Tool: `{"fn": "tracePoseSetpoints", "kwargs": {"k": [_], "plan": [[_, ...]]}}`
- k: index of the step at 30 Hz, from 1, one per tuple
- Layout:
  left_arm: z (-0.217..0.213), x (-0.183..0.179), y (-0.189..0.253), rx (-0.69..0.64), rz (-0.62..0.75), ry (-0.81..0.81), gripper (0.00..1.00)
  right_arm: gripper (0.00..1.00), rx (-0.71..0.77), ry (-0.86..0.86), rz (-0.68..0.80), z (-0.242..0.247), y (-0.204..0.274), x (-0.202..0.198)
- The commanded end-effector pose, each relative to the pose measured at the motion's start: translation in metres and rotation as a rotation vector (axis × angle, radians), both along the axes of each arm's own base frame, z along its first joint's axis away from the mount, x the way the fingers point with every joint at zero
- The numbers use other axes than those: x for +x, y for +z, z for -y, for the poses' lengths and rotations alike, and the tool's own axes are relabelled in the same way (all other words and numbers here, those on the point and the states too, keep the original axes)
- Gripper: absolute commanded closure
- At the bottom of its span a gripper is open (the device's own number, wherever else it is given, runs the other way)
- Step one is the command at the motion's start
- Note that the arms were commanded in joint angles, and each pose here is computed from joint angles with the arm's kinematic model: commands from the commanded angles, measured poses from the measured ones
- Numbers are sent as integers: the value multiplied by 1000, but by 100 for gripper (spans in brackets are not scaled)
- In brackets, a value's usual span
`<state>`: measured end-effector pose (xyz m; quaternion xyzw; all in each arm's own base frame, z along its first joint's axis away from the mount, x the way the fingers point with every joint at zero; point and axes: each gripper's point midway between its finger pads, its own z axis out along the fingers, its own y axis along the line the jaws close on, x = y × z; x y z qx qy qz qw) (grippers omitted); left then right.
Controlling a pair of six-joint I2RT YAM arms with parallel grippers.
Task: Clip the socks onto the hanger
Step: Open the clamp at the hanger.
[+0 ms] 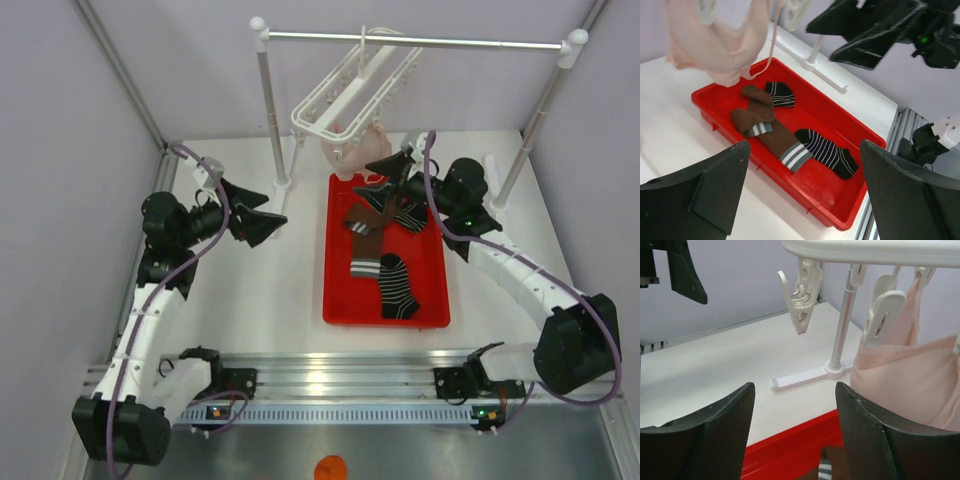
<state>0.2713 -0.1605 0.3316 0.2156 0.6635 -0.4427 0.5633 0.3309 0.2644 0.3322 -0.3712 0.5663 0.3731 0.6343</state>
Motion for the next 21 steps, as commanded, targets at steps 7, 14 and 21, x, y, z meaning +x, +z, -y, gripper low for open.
{"fn": "tracePoseSetpoints", "kwargs": {"k": [7,14,21], "plan": [[21,9,42,82,222,15,8,45,119,-18,220,-29,64,21],[17,40,63,37,225,108,20,45,124,-5,230,-43,68,27],[37,46,71,-20,199,55,19,48,129,-8,223,-55,65,34]]}}
